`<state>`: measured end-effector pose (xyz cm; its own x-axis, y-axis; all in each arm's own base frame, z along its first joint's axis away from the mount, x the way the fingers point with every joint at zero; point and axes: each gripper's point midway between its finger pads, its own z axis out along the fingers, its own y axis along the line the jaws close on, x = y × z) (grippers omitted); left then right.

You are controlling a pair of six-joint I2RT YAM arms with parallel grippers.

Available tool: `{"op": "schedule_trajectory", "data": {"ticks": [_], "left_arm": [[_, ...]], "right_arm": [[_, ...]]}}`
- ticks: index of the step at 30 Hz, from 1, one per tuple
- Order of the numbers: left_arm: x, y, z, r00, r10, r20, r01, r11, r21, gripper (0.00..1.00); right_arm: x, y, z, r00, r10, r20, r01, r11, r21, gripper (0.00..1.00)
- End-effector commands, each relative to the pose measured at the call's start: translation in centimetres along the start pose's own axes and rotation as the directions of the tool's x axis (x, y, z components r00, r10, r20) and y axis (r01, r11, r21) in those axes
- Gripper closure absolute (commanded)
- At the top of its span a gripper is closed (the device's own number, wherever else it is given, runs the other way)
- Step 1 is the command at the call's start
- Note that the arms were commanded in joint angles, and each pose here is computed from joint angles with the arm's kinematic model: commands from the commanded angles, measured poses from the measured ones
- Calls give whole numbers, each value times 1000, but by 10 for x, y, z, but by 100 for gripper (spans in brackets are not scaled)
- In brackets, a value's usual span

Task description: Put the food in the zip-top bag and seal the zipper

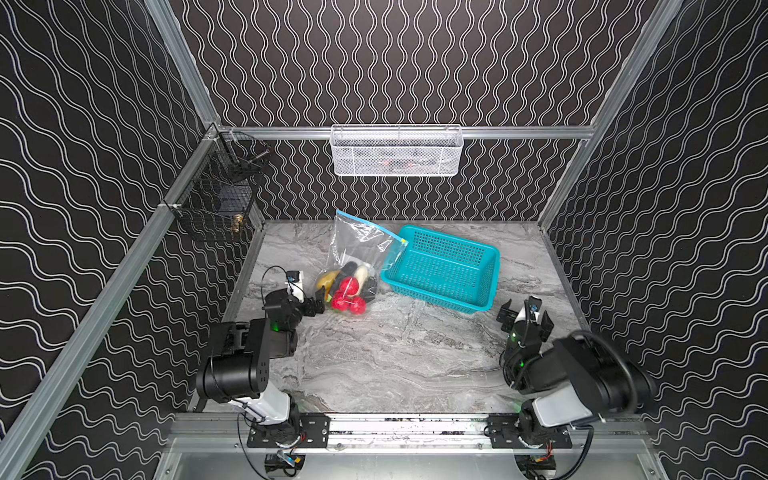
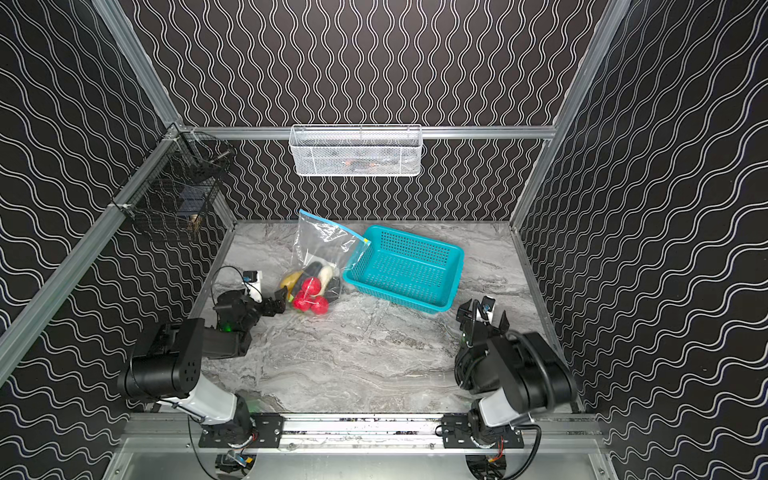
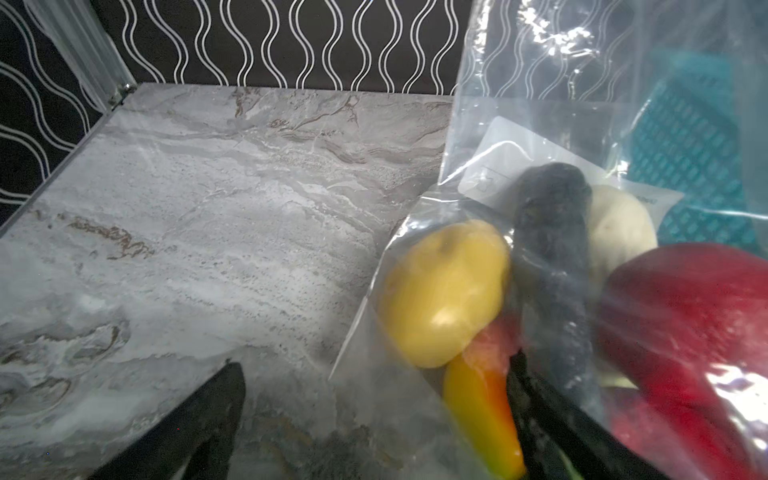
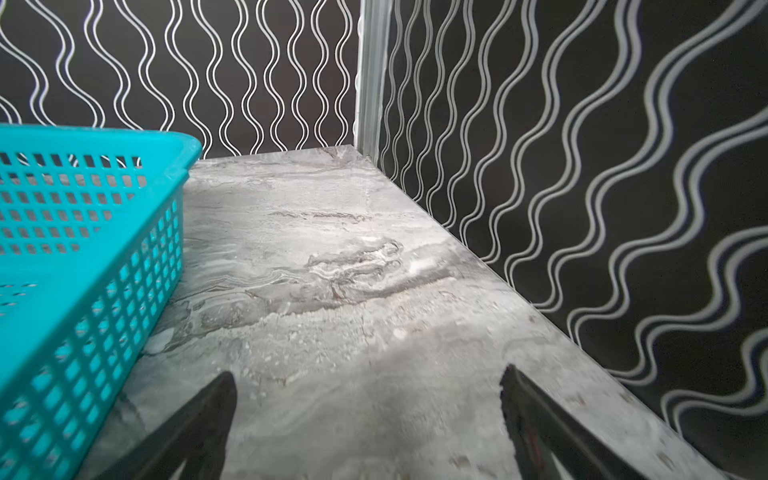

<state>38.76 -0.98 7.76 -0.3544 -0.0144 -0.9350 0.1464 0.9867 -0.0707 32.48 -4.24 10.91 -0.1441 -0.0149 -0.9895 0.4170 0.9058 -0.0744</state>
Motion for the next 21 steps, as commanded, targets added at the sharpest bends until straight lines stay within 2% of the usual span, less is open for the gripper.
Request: {"op": "schedule_trajectory", "data": {"ticks": [1, 2, 3, 4, 5, 8, 11, 14, 21], "left_arm": [[-3, 0, 2, 995, 90, 36, -88, 995, -52, 1], [-6, 2, 4, 994, 74, 78, -69, 995, -66, 1], [-3, 4, 4, 996, 77, 51, -73, 995, -73, 1], [-1, 1, 6, 996, 91, 16, -90, 993, -70, 1], [-3, 2, 8, 996, 88, 35, -85, 993, -78, 1], [-4, 5, 6, 996, 84, 42, -80, 992, -99, 1], [-4, 7, 4, 996, 78, 48, -72, 991, -110, 1], [-4, 7, 4, 996, 78, 44, -72, 991, -111, 1], [-4, 8, 4, 996, 76, 52, -69, 991, -116, 1]], "right_arm": [[-38, 28, 5, 993, 59, 100, -42, 985, -166, 1], [-35, 26, 9, 993, 87, 77, -71, 979, -191, 1], [-27, 19, 13, 992, 116, 47, -105, 975, -195, 1], [-29, 11, 19, 987, 145, 65, -132, 976, -173, 1], [-32, 9, 24, 986, 143, 91, -126, 977, -171, 1], [-16, 22, 41, 992, 102, -71, -114, 976, -186, 1], [-25, 18, 34, 994, 105, 29, -98, 978, -183, 1], [-15, 21, 45, 992, 108, -59, -117, 979, -168, 1], [-21, 18, 40, 995, 103, -12, -103, 978, -179, 1]]}}
